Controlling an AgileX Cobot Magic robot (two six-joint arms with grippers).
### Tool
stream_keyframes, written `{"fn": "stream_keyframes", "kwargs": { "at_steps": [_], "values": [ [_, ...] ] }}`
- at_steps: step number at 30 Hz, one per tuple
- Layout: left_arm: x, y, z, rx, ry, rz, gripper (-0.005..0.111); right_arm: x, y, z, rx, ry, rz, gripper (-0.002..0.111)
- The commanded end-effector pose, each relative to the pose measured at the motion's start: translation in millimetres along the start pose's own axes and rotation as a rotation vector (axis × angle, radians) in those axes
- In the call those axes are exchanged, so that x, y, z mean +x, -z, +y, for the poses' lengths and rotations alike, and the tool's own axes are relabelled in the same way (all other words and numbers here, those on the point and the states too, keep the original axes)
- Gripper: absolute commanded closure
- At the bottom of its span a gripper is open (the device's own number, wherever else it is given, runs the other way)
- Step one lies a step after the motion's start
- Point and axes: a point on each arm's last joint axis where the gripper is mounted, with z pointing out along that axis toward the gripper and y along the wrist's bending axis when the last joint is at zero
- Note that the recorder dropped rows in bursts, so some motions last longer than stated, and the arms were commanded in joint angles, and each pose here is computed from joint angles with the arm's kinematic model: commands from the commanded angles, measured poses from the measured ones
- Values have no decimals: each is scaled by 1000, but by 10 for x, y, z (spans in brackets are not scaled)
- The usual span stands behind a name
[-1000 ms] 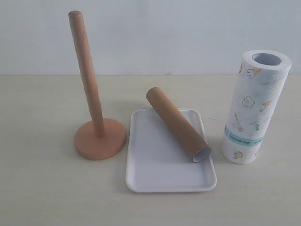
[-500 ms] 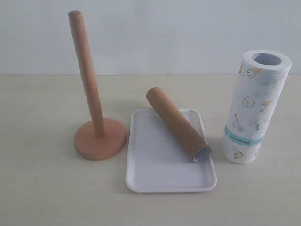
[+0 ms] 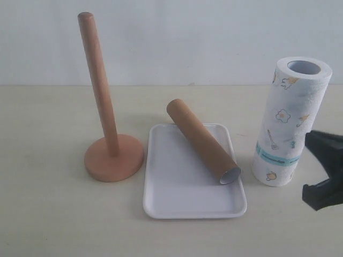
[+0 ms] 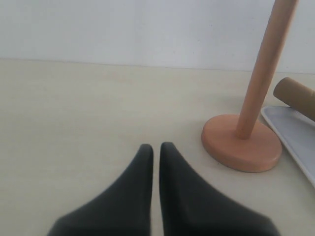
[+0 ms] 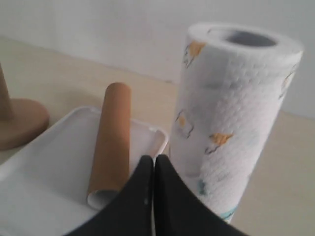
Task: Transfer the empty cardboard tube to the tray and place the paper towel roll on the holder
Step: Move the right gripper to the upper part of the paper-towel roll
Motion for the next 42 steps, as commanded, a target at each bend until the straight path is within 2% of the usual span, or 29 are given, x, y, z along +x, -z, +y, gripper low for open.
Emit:
{"fn": "stream_keyframes", "kwargs": {
  "at_steps": [1,3,5,7,9,11,17,23,32,42],
  "values": [
    [10,-1,3,-4,0,-1,103,166,-133,26,-29,-62,100,108],
    [10,-1,3,-4,0,-1,103,211,-164,18,-22,-89,128,102],
    [10,-1,3,-4,0,-1,103,229,-176,8,-13,-104,138,86],
    [10,-1,3,-4,0,-1,103,231,-178,-5,2,-125,137,62],
    [10,-1,3,-4,0,-1,103,220,-183,-25,23,-152,130,29],
    [10,-1,3,-4,0,-1,103,201,-187,-38,36,-175,111,2],
    [10,-1,3,-4,0,-1,103,180,-189,-38,36,-191,88,3],
    [10,-1,3,-4,0,-1,103,123,-191,-65,57,-35,27,3],
    [10,-1,3,-4,0,-1,103,18,-191,-145,143,-23,-99,3],
    [10,-1,3,-4,0,-1,103,207,-499,-215,171,-61,-159,3]
  ]
}}
